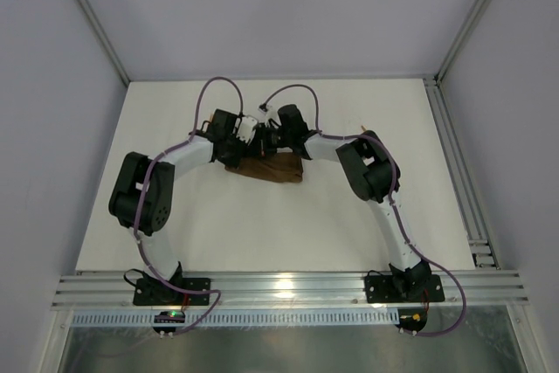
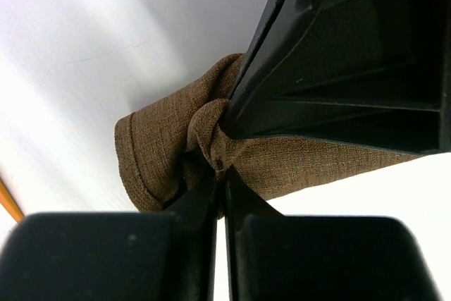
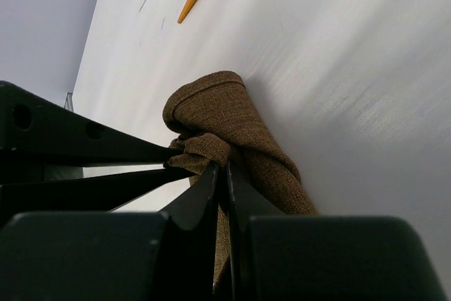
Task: Fold the napkin into a case and place the utensils inside
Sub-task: Grasp the top corner of the smaller rectangle folded napkin from the folded napkin.
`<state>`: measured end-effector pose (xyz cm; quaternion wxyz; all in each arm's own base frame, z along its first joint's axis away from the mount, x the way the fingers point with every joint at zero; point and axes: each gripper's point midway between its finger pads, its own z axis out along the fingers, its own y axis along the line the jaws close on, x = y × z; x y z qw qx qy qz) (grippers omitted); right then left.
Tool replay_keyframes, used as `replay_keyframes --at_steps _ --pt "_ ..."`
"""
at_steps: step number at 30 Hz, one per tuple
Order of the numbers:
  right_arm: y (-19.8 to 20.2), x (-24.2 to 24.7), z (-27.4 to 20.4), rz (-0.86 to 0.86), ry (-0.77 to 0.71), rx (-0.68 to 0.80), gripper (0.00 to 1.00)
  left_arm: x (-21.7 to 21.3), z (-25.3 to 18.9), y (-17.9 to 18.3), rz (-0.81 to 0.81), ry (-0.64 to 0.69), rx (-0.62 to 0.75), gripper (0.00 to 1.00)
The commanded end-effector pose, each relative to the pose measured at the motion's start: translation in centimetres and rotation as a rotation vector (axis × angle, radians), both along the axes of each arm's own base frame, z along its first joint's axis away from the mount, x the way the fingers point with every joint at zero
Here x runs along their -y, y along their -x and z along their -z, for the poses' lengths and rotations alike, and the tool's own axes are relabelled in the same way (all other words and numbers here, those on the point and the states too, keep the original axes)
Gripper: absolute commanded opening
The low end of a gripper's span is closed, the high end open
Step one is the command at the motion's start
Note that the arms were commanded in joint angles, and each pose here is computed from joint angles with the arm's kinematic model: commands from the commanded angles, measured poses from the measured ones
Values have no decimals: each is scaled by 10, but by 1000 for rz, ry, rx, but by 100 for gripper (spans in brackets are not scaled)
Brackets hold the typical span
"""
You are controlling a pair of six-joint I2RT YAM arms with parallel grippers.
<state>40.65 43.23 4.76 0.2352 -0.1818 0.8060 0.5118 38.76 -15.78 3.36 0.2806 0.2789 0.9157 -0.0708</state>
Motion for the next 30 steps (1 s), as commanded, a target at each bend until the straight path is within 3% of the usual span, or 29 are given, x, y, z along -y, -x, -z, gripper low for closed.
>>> replay_keyframes --at_steps 1,3,4,8,12,14,16,23,30 --pt "2 -10 -14 -22 -42 25 9 9 -14 -12 -11 40 30 6" --pt "0 -11 -13 -9 -42 13 3 9 -19 -11 -12 47 30 15" --pt "-2 -11 -12 -3 -41 6 3 9 -24 -10 -12 49 35 23" --pt "-6 -10 -4 21 -8 -16 3 8 -59 -9 -2 70 101 39" --pt "-7 -9 -1 27 4 -25 3 -6 -93 -16 -67 49 202 38" --pt "-7 -9 1 28 15 -31 3 -20 -96 -25 -123 -9 235 30" --pt "-6 -9 2 28 19 -32 3 -26 -78 -28 -136 -61 203 25" --pt "-5 -9 -2 30 20 -37 3 -40 -26 -32 -114 -207 102 26" --pt "-2 -9 -2 26 20 -38 3 -32 -11 -25 -51 -189 49 25"
